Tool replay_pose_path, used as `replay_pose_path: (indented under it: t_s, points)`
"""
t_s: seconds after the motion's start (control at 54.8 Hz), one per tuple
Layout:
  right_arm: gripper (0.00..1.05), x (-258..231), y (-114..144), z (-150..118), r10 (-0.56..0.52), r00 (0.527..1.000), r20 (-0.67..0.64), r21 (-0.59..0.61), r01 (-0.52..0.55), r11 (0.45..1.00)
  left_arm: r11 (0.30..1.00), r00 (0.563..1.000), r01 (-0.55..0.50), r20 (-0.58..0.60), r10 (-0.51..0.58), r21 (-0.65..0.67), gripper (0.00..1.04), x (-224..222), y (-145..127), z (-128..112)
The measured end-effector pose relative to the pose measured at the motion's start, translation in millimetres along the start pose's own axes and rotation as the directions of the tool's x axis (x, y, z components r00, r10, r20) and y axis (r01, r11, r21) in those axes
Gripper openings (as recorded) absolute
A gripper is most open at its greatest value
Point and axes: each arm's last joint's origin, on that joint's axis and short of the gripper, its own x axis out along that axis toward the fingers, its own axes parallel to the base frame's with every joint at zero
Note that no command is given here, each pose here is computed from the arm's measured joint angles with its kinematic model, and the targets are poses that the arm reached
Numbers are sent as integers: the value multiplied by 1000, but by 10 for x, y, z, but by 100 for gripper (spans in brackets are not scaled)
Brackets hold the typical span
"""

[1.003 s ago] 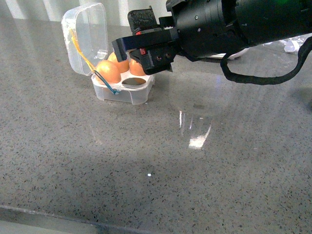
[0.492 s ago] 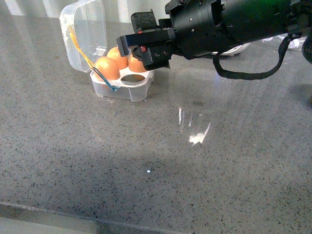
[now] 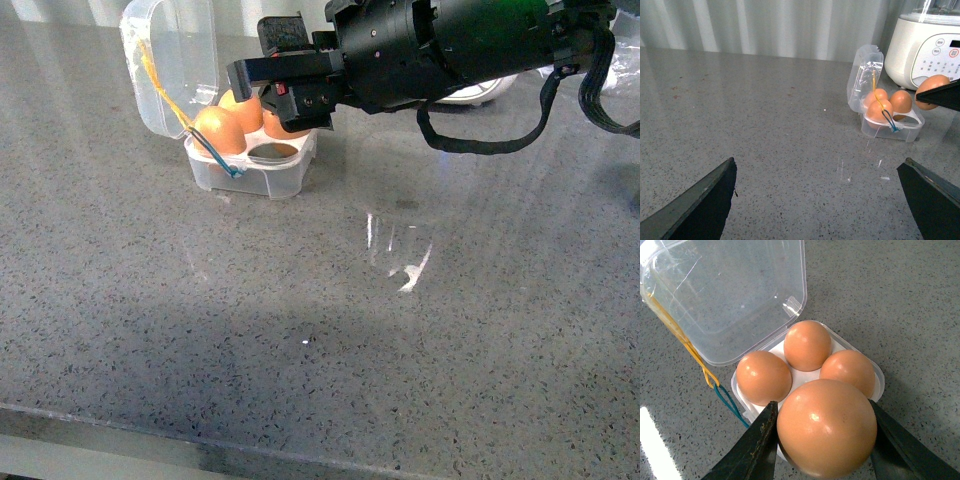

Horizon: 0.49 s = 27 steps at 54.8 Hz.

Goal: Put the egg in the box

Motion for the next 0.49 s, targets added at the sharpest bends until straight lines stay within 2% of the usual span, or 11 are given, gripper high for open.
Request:
replay_pose_path:
  t_s: [0.383,0.492]
  points:
    - [44,79,51,-15,19,1000,-9,4,-19,1000,1000,1000,0,0,0,0,98,0,0,0]
    - [57,82,64,-16,23,1000,-11,2,-23,1000,1000,1000,0,0,0,0,98,0,0,0]
